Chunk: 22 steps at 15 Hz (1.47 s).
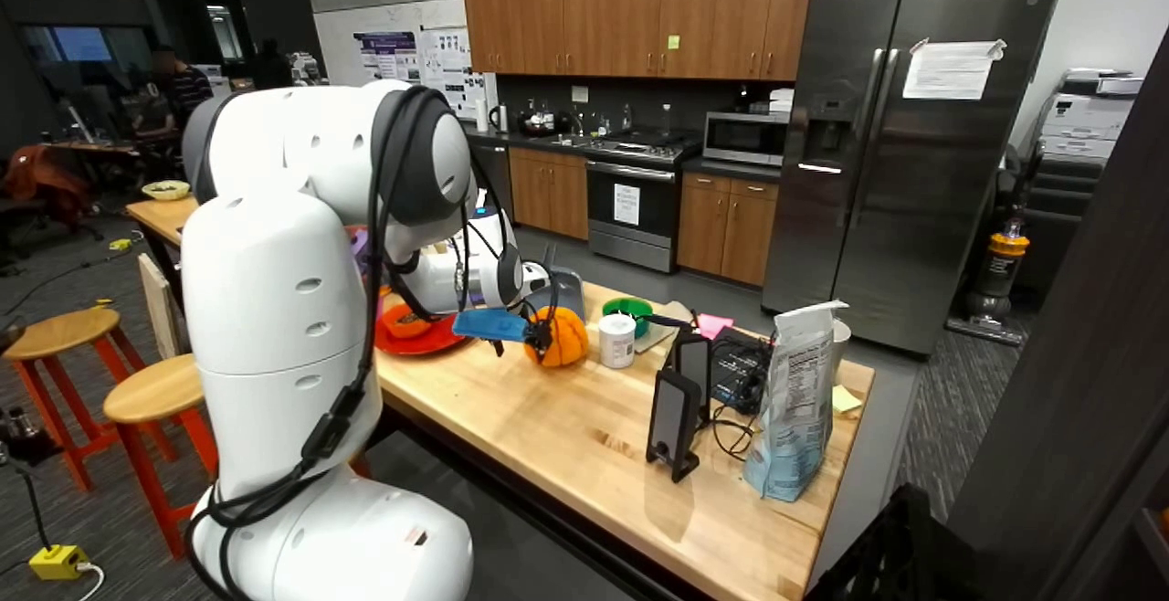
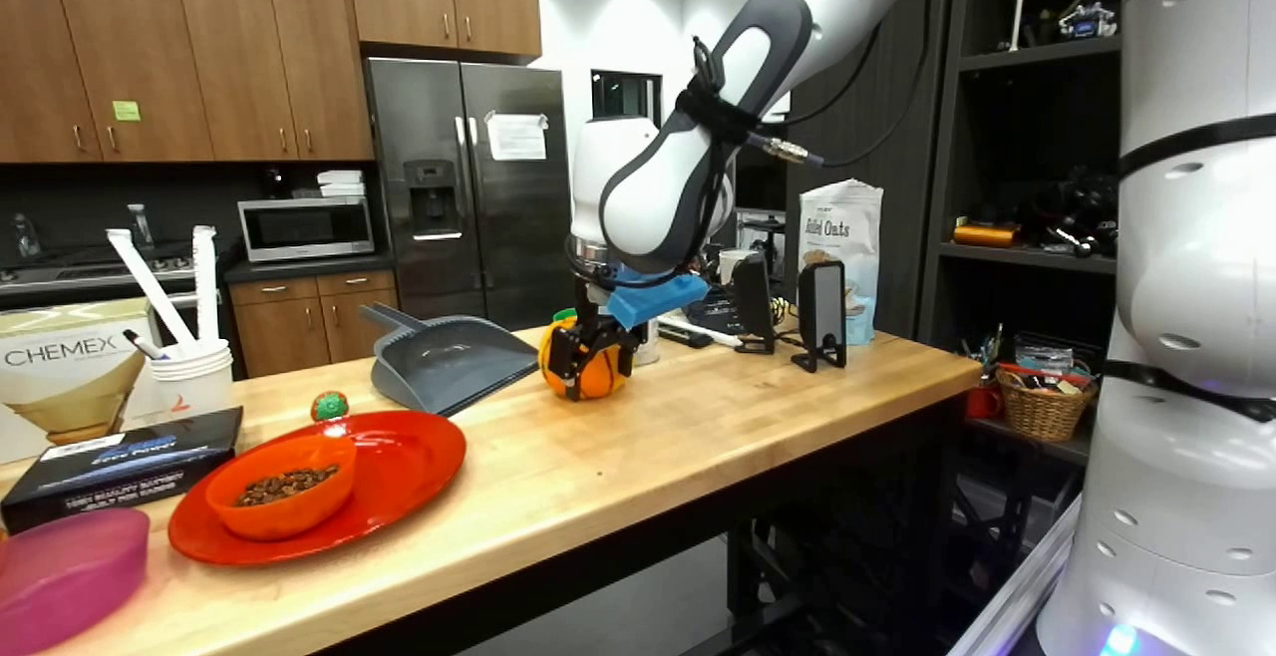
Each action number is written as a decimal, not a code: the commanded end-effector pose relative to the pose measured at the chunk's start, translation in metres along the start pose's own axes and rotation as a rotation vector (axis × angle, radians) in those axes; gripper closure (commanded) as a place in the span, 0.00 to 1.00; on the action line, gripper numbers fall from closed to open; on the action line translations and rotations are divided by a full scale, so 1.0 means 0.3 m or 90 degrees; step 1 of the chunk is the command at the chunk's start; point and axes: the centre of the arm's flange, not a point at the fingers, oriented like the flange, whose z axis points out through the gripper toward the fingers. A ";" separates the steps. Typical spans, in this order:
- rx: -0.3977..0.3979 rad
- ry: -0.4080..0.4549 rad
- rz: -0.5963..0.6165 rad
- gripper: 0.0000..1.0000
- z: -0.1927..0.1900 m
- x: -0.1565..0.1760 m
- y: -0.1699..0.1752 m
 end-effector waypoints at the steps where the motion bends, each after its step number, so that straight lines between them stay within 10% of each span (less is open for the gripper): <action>1: 0.000 0.000 0.000 0.00 0.000 0.000 0.000; 22: -0.023 0.128 -0.090 0.00 0.019 0.052 -0.002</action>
